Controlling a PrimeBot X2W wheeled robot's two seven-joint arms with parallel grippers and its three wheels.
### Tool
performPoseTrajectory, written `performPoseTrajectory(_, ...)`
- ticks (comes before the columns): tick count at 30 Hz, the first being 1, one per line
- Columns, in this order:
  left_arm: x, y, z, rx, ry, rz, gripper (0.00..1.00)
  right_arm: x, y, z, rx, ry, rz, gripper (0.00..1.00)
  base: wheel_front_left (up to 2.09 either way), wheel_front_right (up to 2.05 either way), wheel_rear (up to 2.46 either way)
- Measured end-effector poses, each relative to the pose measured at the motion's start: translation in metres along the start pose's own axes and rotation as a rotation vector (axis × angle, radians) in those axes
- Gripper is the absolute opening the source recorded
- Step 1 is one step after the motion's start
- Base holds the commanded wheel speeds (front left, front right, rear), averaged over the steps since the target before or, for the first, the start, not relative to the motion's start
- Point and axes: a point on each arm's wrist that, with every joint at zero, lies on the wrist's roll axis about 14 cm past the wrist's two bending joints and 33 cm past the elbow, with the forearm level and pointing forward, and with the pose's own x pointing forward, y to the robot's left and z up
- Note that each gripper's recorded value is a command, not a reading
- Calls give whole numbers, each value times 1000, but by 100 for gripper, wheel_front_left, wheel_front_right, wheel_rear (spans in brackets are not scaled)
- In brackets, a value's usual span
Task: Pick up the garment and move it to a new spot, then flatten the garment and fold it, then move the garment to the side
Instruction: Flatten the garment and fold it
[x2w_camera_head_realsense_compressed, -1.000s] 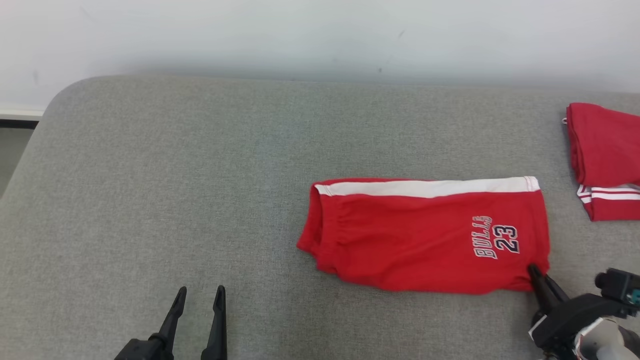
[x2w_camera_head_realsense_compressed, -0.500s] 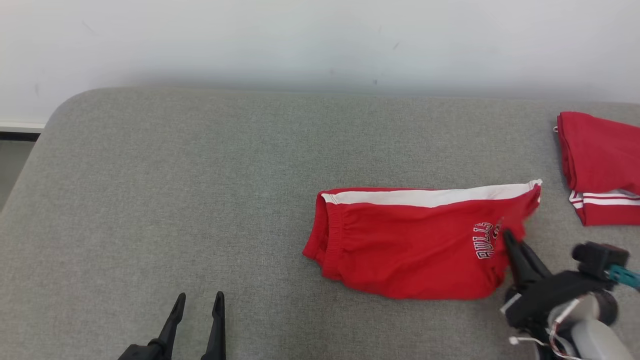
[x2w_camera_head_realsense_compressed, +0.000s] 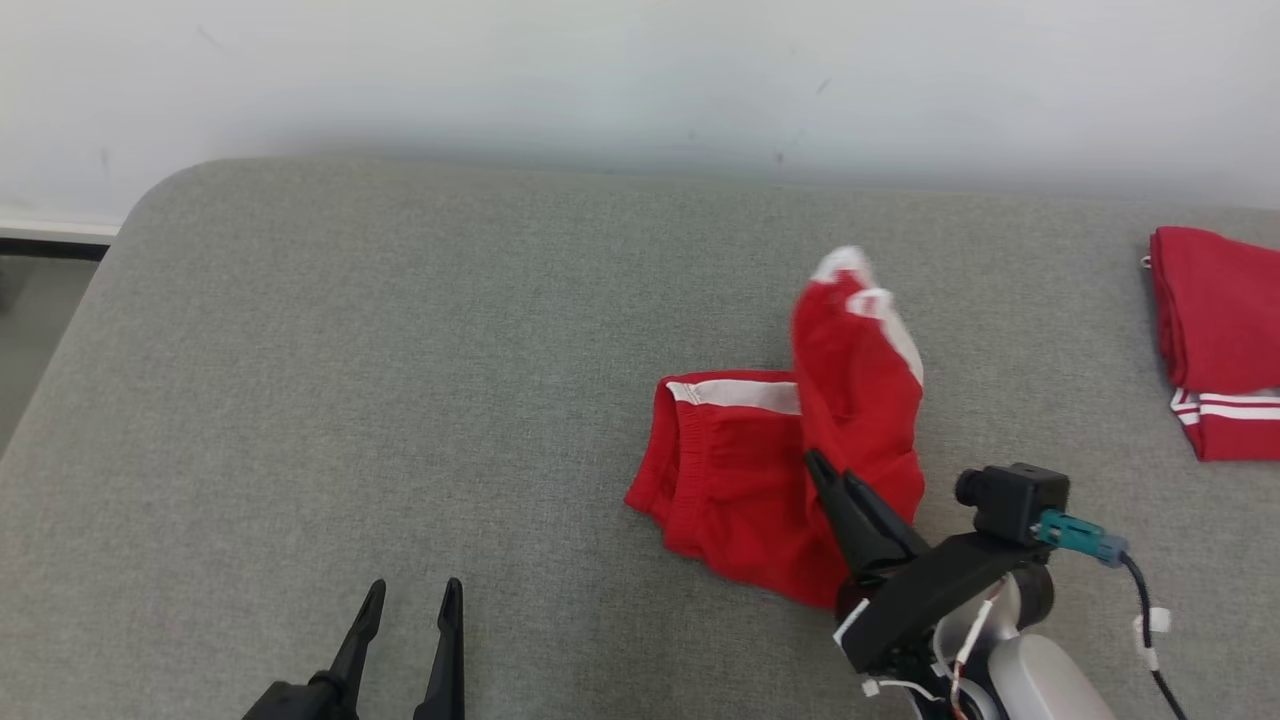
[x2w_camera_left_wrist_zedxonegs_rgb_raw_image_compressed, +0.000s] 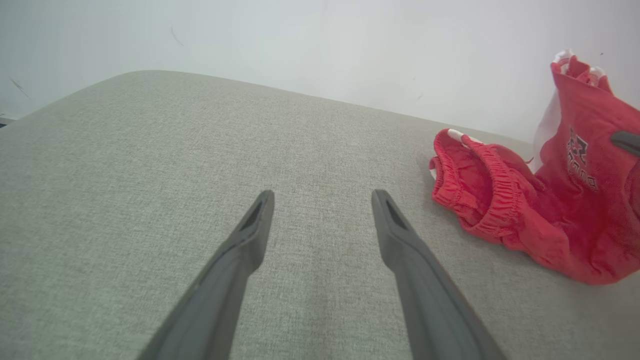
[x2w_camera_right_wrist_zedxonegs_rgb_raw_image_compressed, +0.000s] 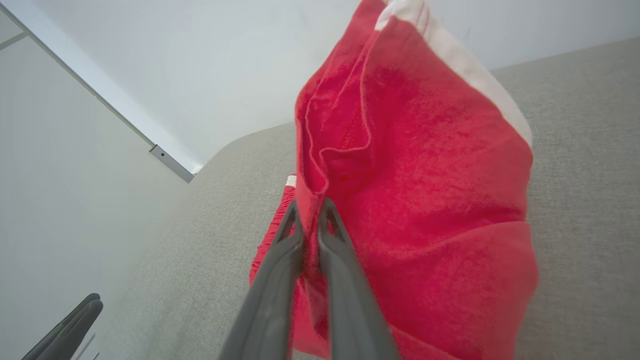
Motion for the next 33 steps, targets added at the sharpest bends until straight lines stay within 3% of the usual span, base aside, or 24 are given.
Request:
performPoseTrajectory(23, -3, 7, 2, -8, -4, 27, 100, 32, 35, -68, -3, 140, 74, 0, 0, 0, 0)
performPoseTrajectory(24, -3, 7, 2, -8, -5, 27, 100, 32, 36, -69, -5, 138, 75, 12, 0, 0, 0)
performPoseTrajectory(25, -4, 6, 2, -8, -4, 25, 100, 32, 37, -70, -7, 135, 78, 93, 0, 0, 0)
performPoseTrajectory(26, -4, 6, 2, -9, -4, 25, 100, 32, 39, -69, -13, 129, 83, 93, 0, 0, 0)
performPoseTrajectory(27, -4, 6, 2, -9, -4, 26, 100, 32, 41, -68, -15, 121, 87, 100, 0, 0, 0)
performPoseTrajectory(33, -7, 4, -1, -12, 2, 23, 100, 30, 38, -36, -52, -25, 88, 100, 0, 0, 0)
